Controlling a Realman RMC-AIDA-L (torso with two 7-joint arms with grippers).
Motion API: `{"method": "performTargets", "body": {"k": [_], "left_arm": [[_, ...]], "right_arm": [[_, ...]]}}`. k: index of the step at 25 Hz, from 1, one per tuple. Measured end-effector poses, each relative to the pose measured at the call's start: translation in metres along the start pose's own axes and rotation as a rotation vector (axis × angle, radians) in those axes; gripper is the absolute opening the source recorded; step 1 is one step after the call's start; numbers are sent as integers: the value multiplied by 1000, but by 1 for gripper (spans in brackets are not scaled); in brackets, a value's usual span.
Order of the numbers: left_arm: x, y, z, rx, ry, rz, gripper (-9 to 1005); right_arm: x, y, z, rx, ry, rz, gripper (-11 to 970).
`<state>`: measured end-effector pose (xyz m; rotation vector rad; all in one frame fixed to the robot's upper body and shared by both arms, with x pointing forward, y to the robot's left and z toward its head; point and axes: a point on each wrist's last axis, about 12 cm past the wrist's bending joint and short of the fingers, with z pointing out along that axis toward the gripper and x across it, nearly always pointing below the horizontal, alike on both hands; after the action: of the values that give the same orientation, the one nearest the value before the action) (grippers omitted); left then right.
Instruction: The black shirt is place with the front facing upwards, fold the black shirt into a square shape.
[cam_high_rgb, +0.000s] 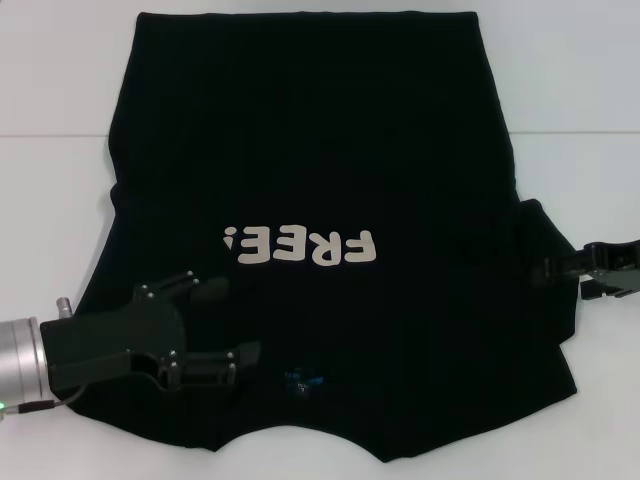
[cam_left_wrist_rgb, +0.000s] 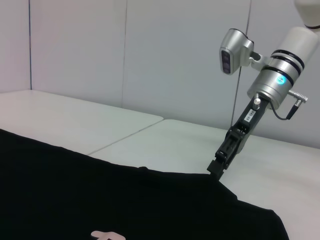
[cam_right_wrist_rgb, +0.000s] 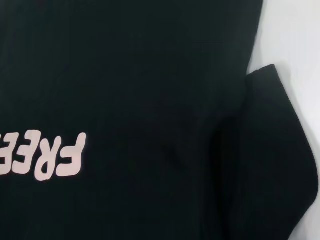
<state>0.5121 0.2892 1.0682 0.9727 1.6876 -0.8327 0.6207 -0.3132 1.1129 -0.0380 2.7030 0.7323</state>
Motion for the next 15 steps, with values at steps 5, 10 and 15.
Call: {"method": "performTargets", "body": {"k": [5, 10, 15], "left_arm": [[0, 0, 0, -1, 0, 0, 936], [0, 1, -1, -2, 1, 1, 936], [-1, 1, -1, -3, 0, 1, 937]], "right_arm": [[1, 2, 6, 26, 17, -23, 887], [0, 4, 11, 50, 22, -53, 810], [1, 5, 13, 55, 25, -61, 734]]}}
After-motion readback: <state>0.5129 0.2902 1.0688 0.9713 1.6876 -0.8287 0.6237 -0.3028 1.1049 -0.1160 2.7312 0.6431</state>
